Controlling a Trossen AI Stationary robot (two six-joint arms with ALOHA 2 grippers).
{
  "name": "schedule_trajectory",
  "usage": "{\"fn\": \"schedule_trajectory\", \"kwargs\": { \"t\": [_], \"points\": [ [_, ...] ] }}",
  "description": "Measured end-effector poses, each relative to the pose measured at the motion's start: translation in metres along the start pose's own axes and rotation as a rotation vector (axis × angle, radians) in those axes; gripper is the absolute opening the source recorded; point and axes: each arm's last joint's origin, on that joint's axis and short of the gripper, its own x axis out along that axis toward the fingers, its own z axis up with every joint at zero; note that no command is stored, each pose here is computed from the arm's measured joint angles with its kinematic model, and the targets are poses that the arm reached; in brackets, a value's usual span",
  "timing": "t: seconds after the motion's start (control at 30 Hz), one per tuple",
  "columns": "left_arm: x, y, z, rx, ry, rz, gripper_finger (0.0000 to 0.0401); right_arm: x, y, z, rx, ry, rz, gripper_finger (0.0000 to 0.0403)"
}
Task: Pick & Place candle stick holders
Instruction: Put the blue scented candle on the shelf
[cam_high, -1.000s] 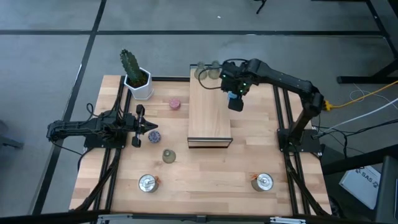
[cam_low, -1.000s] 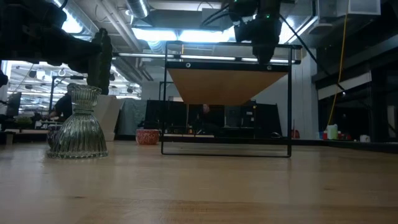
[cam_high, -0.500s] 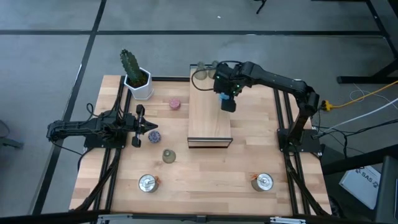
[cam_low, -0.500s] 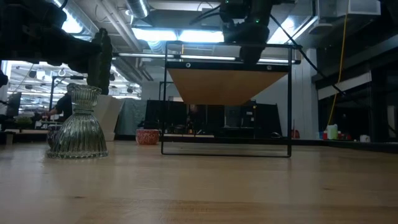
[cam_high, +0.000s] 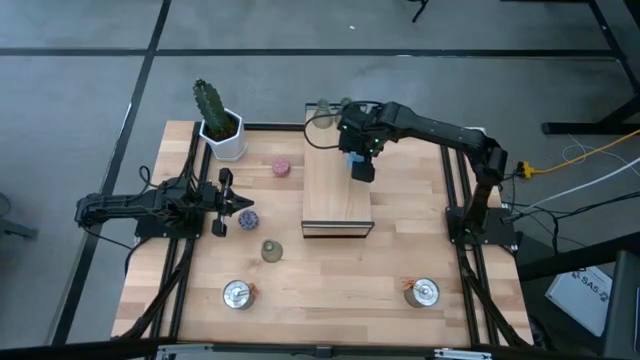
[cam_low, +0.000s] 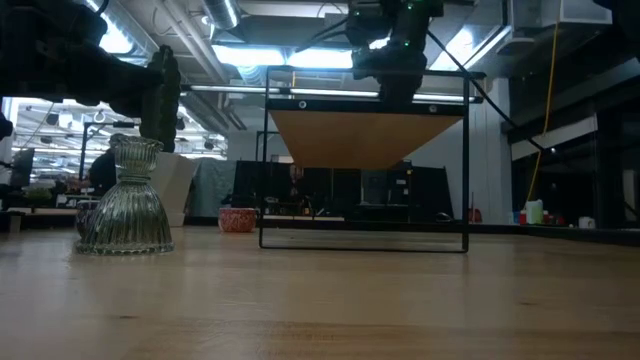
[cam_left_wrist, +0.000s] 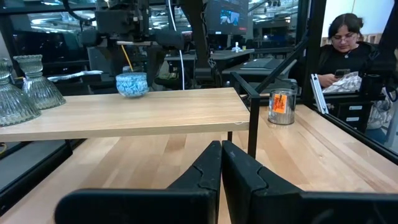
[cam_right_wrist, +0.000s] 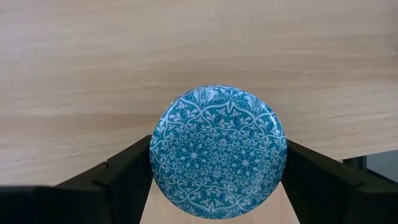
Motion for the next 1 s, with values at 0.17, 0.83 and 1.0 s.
{"fn": "schedule_trajectory", "kwargs": {
  "t": [0.17, 0.83, 1.0],
  "points": [
    [0.0000, 0.0000, 0.0000, 0.000, 0.000, 0.000, 0.0006, 0.0022, 0.0002, -0.0006, 0.000, 0.019, 0.004, 0.0311],
    [0.0000, 0.0000, 0.0000, 0.000, 0.000, 0.000, 0.0006, 0.0026, 0.0004, -0.0009, 0.002, 0.023, 0.009, 0.0311],
    [0.0000, 0.0000, 0.0000, 0.000, 0.000, 0.000, 0.0006, 0.0026, 0.0002, -0.0002, 0.003, 0.015, 0.008, 0.0311]
  ]
}}
